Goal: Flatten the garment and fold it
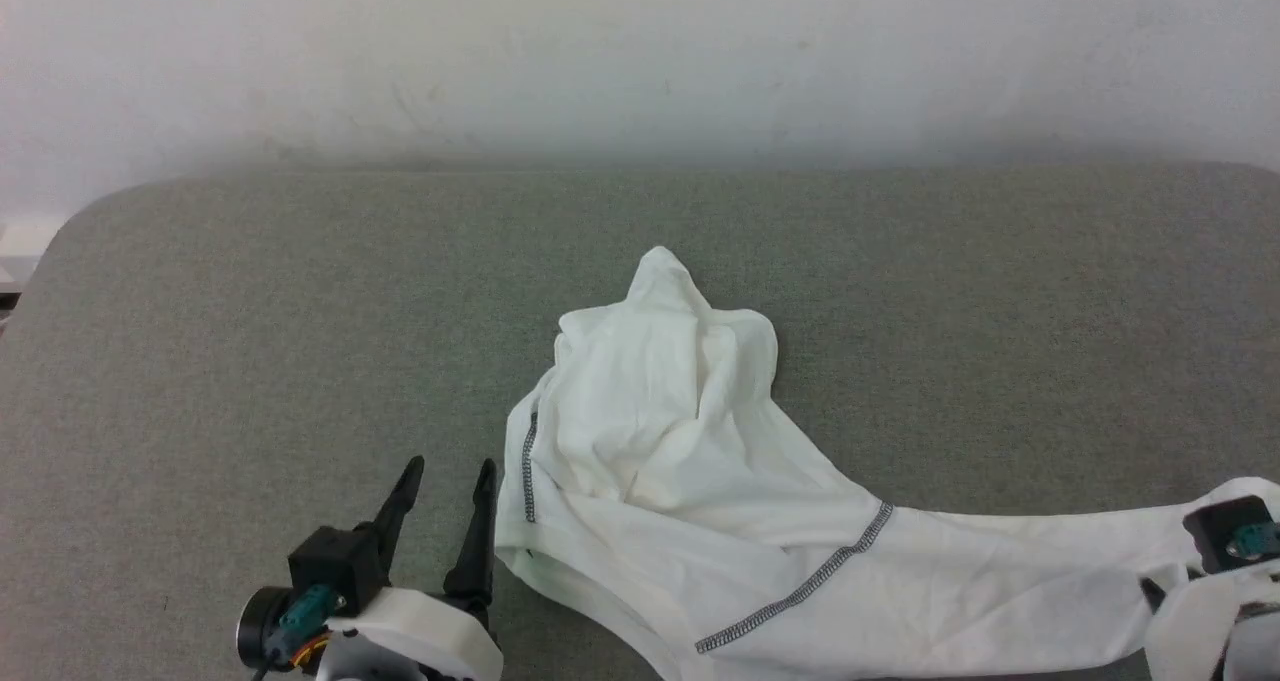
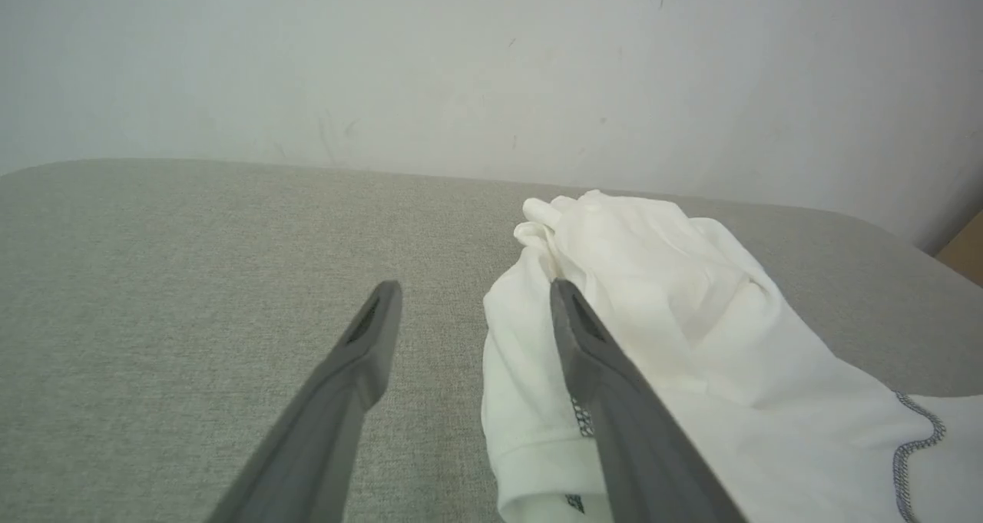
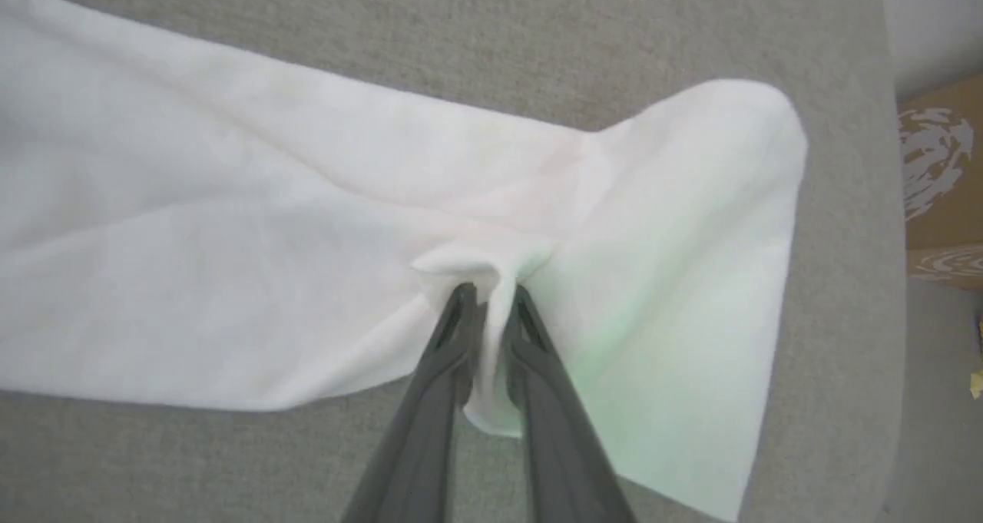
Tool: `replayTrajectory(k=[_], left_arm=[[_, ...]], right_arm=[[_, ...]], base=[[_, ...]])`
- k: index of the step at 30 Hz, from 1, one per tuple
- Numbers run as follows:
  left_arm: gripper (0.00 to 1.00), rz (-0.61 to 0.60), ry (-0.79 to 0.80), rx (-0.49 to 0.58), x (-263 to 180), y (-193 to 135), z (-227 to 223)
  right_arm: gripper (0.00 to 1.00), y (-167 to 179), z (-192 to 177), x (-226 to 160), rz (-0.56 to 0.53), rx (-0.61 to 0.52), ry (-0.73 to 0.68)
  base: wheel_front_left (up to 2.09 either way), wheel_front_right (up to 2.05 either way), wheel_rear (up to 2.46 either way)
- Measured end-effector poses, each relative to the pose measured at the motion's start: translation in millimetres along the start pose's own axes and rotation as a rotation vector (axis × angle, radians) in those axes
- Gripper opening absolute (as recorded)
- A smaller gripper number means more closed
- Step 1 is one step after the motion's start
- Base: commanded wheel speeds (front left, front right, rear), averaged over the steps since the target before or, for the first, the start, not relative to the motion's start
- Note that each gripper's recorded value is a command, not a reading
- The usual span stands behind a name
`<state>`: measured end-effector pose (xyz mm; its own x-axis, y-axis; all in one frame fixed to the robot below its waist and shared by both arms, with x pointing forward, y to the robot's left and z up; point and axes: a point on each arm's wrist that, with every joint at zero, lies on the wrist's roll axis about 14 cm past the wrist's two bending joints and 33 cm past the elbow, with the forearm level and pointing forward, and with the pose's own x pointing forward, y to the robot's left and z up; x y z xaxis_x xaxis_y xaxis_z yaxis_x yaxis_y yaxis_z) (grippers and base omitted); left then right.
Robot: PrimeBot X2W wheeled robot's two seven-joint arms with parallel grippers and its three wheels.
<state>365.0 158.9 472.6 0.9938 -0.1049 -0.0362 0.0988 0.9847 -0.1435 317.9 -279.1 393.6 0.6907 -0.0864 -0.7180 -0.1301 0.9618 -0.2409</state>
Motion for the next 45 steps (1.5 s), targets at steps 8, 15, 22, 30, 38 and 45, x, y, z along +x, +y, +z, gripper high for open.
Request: replayTrajectory(k=[8,15,22,30,38,45], left_arm=[[1.00,-0.080,0.168,-0.039,20,-17,-25],[1.00,-0.124,0.421,-0.020,34,-20,-58],[0.00,-0.138,0.553,0.019,44,-16,-79],[0.00,-0.021,0.247,-0.018,63,14,-20],[0.00,0.240,-0.029,-0.052,27,78,42],[0.28,0.432,0.185,-0.143,-45,108,-28]], right_arm=[[1.00,33,86,-11,0.066,0.027,-0.317],[1.00,54,117,-26,0.116,0.082,-0.469],[1.00,71,101,-15,0.150,0.109,-0.429],[1.00,89,94,-8,0.193,0.108,-0.404],[1.00,124,85,-5,0.285,0.079,-0.356],[1.00,153,75,-3,0.363,0.030,-0.299]], base=[[0.00,0.00,0.00],[0.00,0.00,0.00],[0.00,0.00,0.00],[0.00,0.00,0.00],[0.00,0.00,0.00],[0.00,0.00,0.00]])
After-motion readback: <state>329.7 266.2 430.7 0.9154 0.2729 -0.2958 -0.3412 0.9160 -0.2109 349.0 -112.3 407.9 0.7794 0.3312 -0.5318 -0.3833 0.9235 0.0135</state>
